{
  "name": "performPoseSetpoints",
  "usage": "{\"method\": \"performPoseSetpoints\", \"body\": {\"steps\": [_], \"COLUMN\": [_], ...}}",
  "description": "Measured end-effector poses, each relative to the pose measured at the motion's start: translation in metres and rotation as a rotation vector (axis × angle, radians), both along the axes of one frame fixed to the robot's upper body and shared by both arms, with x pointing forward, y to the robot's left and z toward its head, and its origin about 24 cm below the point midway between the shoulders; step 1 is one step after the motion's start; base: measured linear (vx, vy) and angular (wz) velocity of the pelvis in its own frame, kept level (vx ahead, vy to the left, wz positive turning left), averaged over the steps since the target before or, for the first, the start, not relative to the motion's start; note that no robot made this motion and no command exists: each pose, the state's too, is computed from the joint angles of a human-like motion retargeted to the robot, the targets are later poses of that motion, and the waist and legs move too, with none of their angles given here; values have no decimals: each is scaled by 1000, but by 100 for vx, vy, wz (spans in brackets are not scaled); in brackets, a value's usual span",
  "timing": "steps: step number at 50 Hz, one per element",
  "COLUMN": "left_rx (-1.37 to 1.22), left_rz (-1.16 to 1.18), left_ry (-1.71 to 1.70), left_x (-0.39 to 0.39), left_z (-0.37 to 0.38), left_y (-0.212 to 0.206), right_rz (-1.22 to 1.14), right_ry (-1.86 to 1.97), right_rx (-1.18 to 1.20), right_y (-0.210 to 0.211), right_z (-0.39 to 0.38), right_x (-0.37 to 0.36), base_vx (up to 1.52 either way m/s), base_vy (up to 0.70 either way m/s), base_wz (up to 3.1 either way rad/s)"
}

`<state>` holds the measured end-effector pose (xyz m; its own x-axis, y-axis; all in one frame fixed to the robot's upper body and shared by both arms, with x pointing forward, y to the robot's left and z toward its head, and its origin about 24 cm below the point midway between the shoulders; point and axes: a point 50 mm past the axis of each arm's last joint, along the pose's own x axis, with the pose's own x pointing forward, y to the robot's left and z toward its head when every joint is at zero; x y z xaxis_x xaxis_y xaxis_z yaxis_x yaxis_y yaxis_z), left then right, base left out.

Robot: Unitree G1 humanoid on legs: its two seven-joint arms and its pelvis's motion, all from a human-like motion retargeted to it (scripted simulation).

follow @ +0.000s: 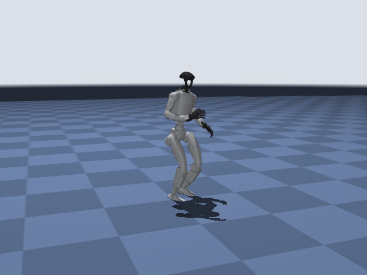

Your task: Run

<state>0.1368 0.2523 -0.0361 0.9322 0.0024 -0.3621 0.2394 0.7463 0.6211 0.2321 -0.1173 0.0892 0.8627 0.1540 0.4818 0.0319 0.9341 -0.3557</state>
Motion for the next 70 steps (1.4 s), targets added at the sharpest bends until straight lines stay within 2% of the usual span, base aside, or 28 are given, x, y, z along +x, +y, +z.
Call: {"method": "performPoseSetpoints", "body": {"steps": [12,20,28,36,45,55,58,62,66,70], "left_rx": [52,-9,6,29,47,22,14,-9,-83,-203], "left_rz": [-134,-165,-173,-225,-223,4,103,219,257,201], "left_ry": [-311,-369,-337,-168,-22,292,434,577,615,528], "left_x": [72,65,67,72,76,54,36,12,-4,-2], "left_z": [42,58,52,26,6,-48,-70,-91,-102,-99], "left_y": [-29,-35,-37,-46,-38,-7,4,11,-1,-26], "right_rz": [118,230,176,38,-98,-97,-57,-1,56,90], "right_ry": [65,55,-41,80,489,1300,1442,1423,1181,856], "right_rx": [-211,-239,-282,-240,-327,-504,-530,-508,-403,-256], "right_y": [13,8,6,-15,-67,-101,-97,-77,-44,-21], "right_z": [-19,-8,12,-2,-83,-214,-231,-229,-197,-138], "right_x": [-6,-11,10,28,7,-82,-94,-73,-16,34], "base_vx": [-40,-52,-59,-35,-15,-8,-4,0,0,0], "base_vy": [-4,-13,-7,-1,6,8,5,0,0,0], "base_wz": [20,92,19,-34,12,26,20,0,0,0]}}
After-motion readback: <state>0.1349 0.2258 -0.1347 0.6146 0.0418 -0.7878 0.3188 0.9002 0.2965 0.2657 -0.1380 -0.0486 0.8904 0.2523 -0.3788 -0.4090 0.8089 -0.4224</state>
